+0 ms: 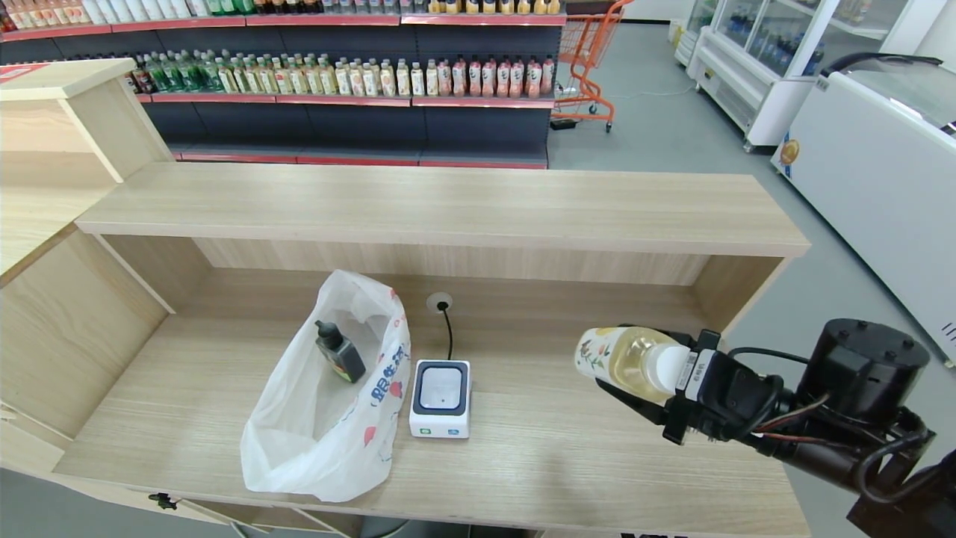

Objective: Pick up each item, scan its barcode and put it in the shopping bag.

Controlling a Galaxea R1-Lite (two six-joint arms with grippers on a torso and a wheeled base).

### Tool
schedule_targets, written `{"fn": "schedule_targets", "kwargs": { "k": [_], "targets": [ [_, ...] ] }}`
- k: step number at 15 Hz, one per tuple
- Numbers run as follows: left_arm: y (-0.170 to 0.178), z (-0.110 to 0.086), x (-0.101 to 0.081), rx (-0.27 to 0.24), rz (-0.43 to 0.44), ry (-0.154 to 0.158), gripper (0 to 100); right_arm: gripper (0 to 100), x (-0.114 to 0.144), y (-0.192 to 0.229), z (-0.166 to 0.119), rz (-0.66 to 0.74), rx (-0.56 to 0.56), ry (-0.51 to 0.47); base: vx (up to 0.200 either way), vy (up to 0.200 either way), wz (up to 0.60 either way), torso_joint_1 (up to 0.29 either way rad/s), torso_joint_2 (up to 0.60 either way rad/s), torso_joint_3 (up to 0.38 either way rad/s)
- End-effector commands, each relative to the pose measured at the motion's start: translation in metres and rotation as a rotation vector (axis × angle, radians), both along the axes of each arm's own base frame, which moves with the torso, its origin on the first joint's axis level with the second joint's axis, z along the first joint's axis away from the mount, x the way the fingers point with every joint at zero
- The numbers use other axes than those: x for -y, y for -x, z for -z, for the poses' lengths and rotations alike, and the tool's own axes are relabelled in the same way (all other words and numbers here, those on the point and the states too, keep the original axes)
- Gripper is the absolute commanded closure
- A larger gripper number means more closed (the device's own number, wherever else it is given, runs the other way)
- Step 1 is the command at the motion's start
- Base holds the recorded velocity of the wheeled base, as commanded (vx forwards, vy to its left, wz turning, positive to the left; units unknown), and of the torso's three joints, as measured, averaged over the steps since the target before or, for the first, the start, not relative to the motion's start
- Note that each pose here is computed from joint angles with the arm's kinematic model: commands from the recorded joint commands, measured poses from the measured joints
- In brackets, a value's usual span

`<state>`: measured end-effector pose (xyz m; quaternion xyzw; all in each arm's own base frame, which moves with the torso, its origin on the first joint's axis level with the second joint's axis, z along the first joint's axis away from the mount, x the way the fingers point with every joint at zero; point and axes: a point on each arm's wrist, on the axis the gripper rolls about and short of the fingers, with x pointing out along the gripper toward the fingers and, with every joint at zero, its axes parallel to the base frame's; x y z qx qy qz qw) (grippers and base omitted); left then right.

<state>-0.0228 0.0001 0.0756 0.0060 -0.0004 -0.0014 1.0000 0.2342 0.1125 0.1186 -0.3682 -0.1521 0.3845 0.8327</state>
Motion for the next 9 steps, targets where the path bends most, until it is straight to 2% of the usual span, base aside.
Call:
{"fn": "schedule_targets", "kwargs": {
  "k": [1, 6, 9],
  "targets": [
    [0.0, 0.0, 0.0, 0.001, 0.0, 0.0, 0, 100, -0.006, -0.004, 0.006, -0.013, -0.017, 0.009, 0.0, 0.2, 0.0, 0.002, 0.0, -0.002],
    [0.0, 0.0, 0.0, 0.001, 0.0, 0.003, 0, 100, -0.008, -0.008, 0.017, -0.063, -0.024, 0.031, 0.0, 0.2, 0.0, 0.004, 0.0, -0.002],
    [0.0, 0.0, 0.0, 0.001, 0.0, 0.001, 0, 100, -0.012, -0.017, 0.034, -0.092, -0.02, 0.046, 0.0, 0.2, 0.0, -0.007, 0.0, 0.005]
  ]
}}
